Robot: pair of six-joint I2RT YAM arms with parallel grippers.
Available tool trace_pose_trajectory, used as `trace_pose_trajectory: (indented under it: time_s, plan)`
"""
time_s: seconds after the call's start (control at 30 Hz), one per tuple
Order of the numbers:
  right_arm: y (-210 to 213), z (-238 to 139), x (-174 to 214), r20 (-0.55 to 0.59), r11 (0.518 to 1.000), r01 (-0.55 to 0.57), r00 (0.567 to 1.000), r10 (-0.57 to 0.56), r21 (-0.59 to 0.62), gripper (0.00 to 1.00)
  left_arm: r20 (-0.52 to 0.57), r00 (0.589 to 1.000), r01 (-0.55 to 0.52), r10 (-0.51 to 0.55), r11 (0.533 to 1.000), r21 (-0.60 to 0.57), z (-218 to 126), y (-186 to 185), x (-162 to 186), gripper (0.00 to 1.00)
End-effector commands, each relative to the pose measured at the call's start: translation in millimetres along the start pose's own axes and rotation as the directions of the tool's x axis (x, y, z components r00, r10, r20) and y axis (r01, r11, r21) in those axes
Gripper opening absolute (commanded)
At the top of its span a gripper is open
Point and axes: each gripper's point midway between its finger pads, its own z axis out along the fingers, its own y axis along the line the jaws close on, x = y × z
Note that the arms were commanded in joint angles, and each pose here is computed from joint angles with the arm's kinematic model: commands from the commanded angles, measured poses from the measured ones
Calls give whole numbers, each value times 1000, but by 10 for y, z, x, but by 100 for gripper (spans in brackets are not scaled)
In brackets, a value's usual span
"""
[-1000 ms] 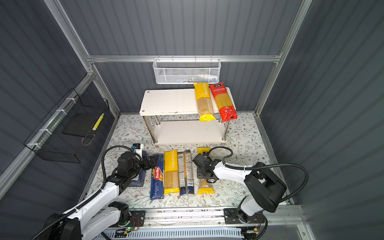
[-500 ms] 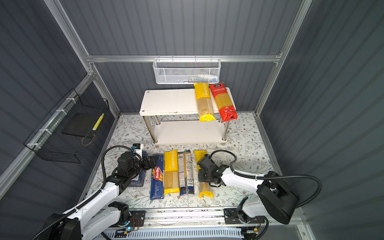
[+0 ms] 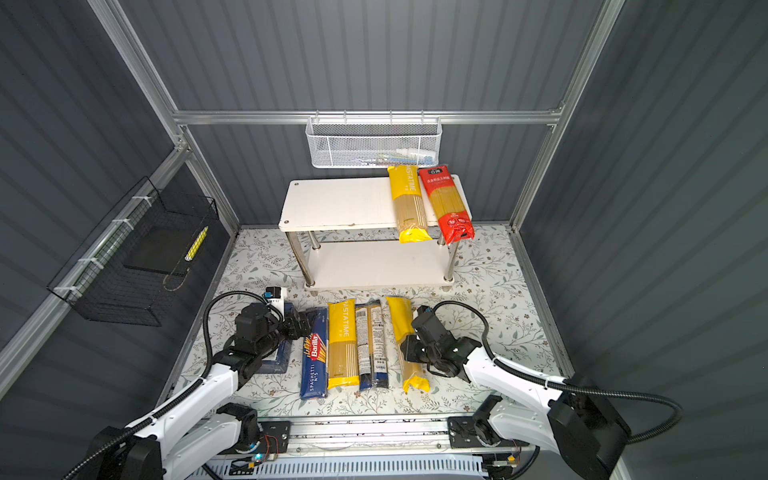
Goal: Place and organize the pasta boxes and bags onto the shelf
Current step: 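Lift the yellow-banded bag upright with the right gripper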
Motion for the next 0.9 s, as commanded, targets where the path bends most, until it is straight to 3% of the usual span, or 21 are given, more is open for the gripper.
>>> trace_pose_trajectory:
  time_s: [0.0,0.4,0.87]
  plan:
    - [417,-168,-367,128,987,42,992,-22,-153,26,-8,1000,-20,20,1000,-2,2,-2,28,99]
    - [621,-497,-523,169,978,96,984,-64,-188,24,-10,1000,-19,19,1000,0,10,-5,31,99]
    - [1247,-880,-672,203,942,230,962,-182,-243,24,-11,1000,-20,20,1000,-3,10,0,30,99]
